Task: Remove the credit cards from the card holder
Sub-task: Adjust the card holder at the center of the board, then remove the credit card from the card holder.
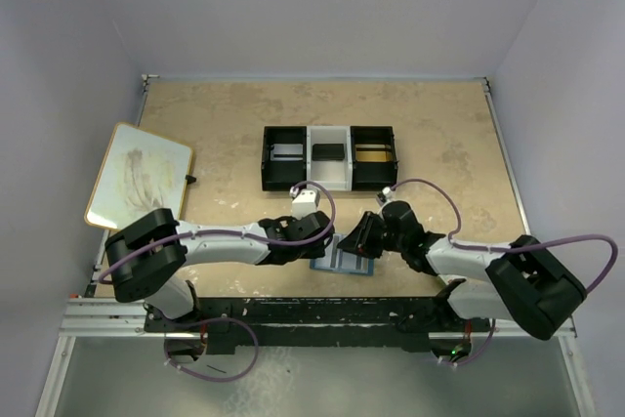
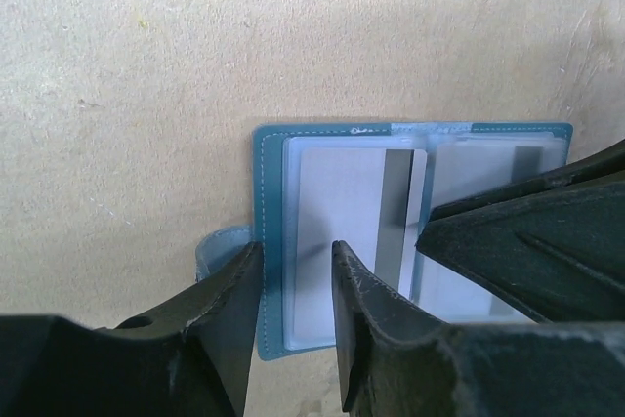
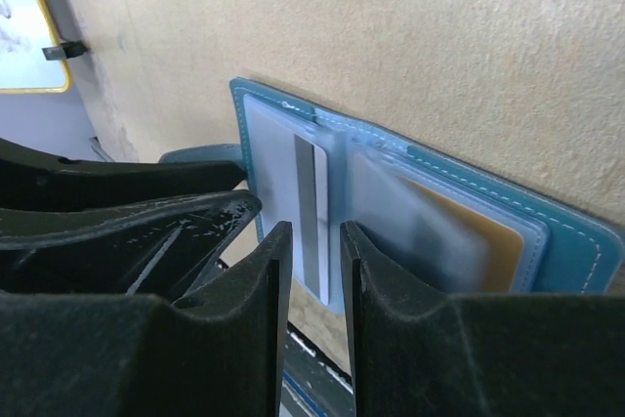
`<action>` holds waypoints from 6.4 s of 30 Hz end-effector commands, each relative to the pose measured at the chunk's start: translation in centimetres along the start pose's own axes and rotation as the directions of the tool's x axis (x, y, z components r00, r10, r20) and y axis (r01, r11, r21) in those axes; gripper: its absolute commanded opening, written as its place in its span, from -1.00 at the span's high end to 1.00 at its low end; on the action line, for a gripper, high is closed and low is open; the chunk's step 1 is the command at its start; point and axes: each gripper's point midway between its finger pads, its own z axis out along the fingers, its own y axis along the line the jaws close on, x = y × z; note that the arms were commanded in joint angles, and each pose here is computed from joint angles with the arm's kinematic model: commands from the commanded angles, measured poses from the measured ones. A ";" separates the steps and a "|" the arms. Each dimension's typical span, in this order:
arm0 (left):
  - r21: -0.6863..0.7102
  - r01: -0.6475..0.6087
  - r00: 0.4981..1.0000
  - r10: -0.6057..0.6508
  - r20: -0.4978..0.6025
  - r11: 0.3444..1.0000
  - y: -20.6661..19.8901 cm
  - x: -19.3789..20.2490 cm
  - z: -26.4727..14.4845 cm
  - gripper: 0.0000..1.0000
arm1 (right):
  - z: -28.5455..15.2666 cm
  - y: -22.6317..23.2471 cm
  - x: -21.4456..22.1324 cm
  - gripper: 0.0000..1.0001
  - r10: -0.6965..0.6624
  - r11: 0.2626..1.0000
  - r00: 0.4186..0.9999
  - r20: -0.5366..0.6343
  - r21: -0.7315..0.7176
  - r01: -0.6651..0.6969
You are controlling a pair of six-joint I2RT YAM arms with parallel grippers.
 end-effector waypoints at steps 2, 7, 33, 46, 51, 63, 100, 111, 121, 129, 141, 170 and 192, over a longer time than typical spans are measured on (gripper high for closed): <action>0.012 -0.024 0.999 0.023 0.033 1.000 -0.4 -1.1 0.0 0.34 | 0.4 0.1 -0.1 0.42 0.019 1.000 1.000 -0.003 -0.005 -0.019; 0.009 -0.044 0.999 0.044 0.012 0.999 -0.1 -0.4 0.4 0.48 | 0.5 0.0 0.1 0.45 0.028 1.000 1.000 -0.010 -0.011 -0.028; -0.012 -0.081 0.996 0.081 -0.031 0.997 0.7 0.7 0.8 0.84 | 1.3 1.9 0.1 0.93 -0.011 0.994 0.999 -0.041 -0.107 0.007; -0.100 -0.094 0.995 0.091 -0.032 0.991 2.8 1.0 1.0 1.00 | 0.1 -0.1 -0.4 1.00 0.011 1.000 1.000 -0.009 -0.022 -0.012; -0.107 -0.105 0.994 0.103 -0.031 0.989 3.0 0.9 0.9 1.00 | 0.0 -1.1 -0.9 1.00 -0.002 1.000 1.000 -0.016 0.001 0.002; -0.069 -0.088 0.996 0.089 0.007 0.994 1.8 -0.4 0.0 0.98 | -0.2 -1.7 -2.1 0.98 -0.089 0.994 0.996 -0.024 0.059 0.090; 0.023 -0.141 0.989 0.141 -0.034 0.990 -1.2 0.0 1.0 0.79 | -0.3 -1.1 -0.7 0.50 -0.062 0.998 0.996 -0.060 -0.031 0.060; 0.018 -0.139 0.989 0.140 -0.038 0.990 -1.0 0.2 1.1 0.83 | -0.1 -0.6 -0.2 0.53 -0.057 0.993 0.997 -0.055 -0.111 0.051; 0.015 -0.135 0.990 0.135 -0.037 0.991 -0.9 0.2 1.1 0.84 | -1.4 -1.2 -0.7 0.95 -0.074 0.996 0.997 -0.016 -0.041 0.073; 0.039 -0.136 0.989 0.138 -0.046 0.990 -1.2 0.5 1.1 0.84 | -1.0 -1.0 -0.2 0.70 -0.049 0.996 0.998 -0.042 -0.074 0.046; 0.032 -0.136 0.990 0.137 -0.044 0.990 -1.2 0.5 1.1 0.85 | -0.6 -0.8 0.0 0.71 -0.026 0.994 0.999 -0.045 -0.109 0.021; 0.068 -0.106 0.994 0.102 0.049 0.992 -2.1 -2.2 -1.2 0.74 | -3.6 0.9 -3.3 1.00 -0.186 0.983 0.980 0.077 0.005 0.186; -0.009 -0.115 0.977 0.115 0.178 0.993 0.8 -7.2 -4.0 -0.16 | -5.4 6.1 -6.2 1.00 -0.255 0.937 0.924 0.284 -0.165 0.309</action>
